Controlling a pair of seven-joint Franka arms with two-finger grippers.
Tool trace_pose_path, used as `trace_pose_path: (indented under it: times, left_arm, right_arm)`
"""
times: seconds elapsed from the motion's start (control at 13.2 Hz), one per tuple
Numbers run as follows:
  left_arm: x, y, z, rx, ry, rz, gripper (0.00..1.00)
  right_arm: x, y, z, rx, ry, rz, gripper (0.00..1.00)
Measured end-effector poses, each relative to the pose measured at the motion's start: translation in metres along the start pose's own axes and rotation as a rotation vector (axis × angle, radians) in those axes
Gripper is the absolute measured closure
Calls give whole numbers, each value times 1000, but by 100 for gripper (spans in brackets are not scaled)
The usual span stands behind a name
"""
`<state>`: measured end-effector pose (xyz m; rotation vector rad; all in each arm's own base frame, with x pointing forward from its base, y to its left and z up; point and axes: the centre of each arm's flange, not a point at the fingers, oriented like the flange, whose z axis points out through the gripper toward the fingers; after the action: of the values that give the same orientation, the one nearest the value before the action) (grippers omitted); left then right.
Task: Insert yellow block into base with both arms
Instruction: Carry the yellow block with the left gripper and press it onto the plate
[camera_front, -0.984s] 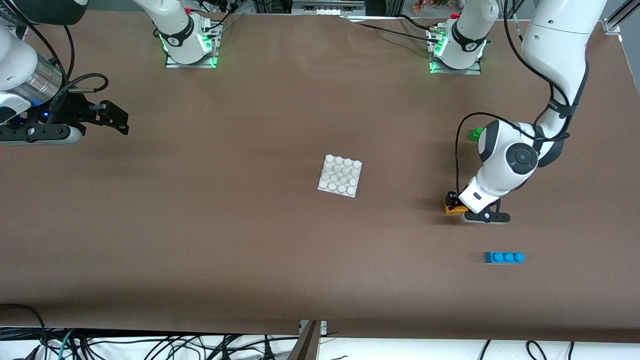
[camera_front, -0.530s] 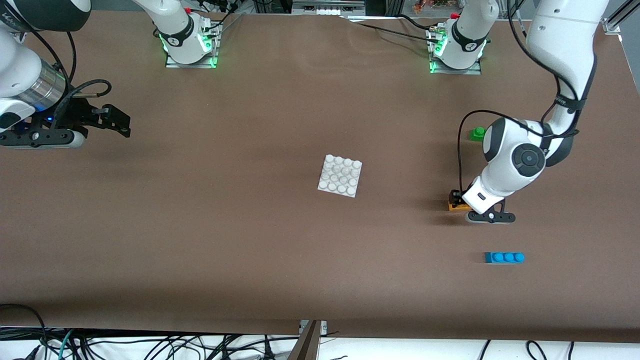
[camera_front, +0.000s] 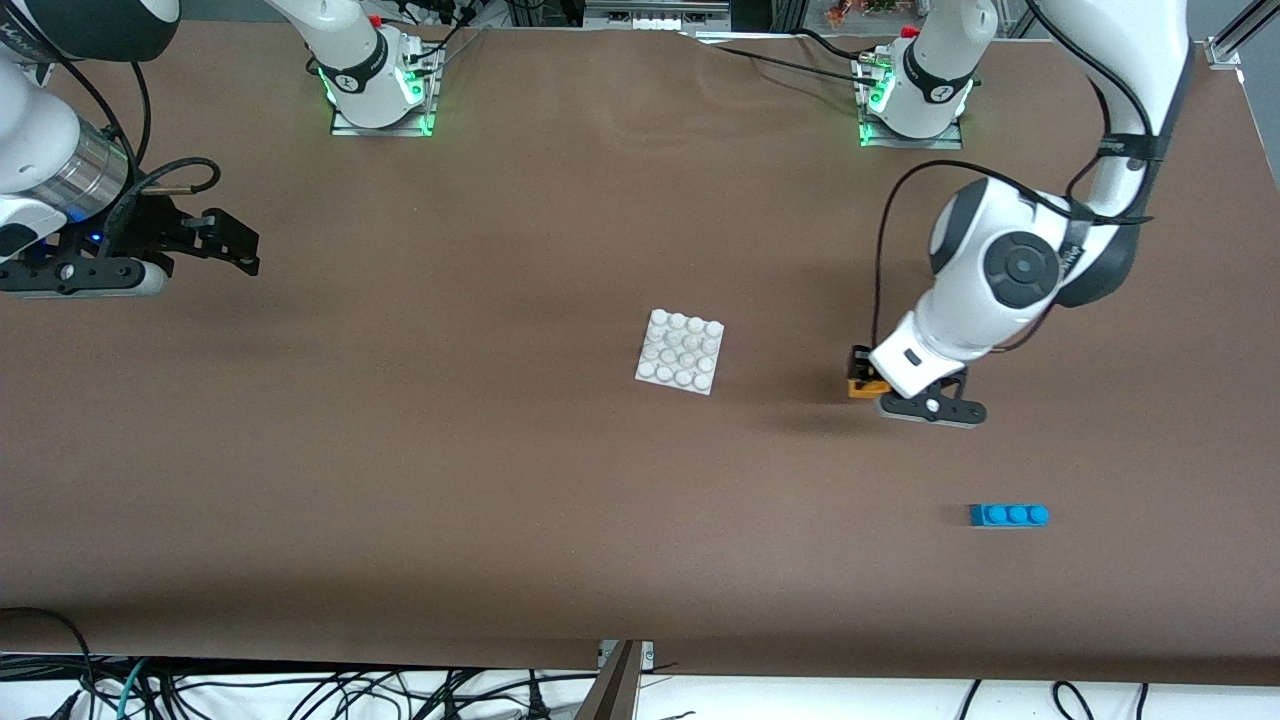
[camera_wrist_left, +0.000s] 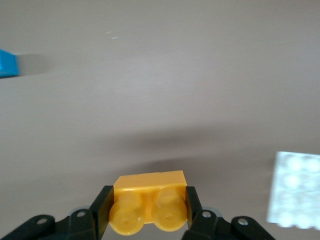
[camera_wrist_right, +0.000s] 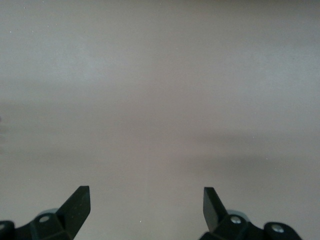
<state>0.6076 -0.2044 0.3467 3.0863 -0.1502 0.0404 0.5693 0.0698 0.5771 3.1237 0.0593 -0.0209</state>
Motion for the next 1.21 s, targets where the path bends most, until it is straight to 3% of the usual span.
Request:
trace_pose_path:
  times: [0.23,0.61,0.76,0.91,1.21]
  left_arm:
    - [-11,91,-1,-28,10,7,37]
    - [-41,219,51,-59,-45,101,37]
    - [-49,238,83,-44,-77,132,37]
    - [-50,239,102,9,-68,182,37]
    - [-57,247,109,30,-67,217,37]
  right_arm:
    - [0,0,0,0,2,0,0]
    - [2,1,-1,1,13,1,0]
    - [2,1,-2,1,14,1,0]
    - [2,1,-2,1,14,2,0]
    - [2,1,-2,2,21,2,0]
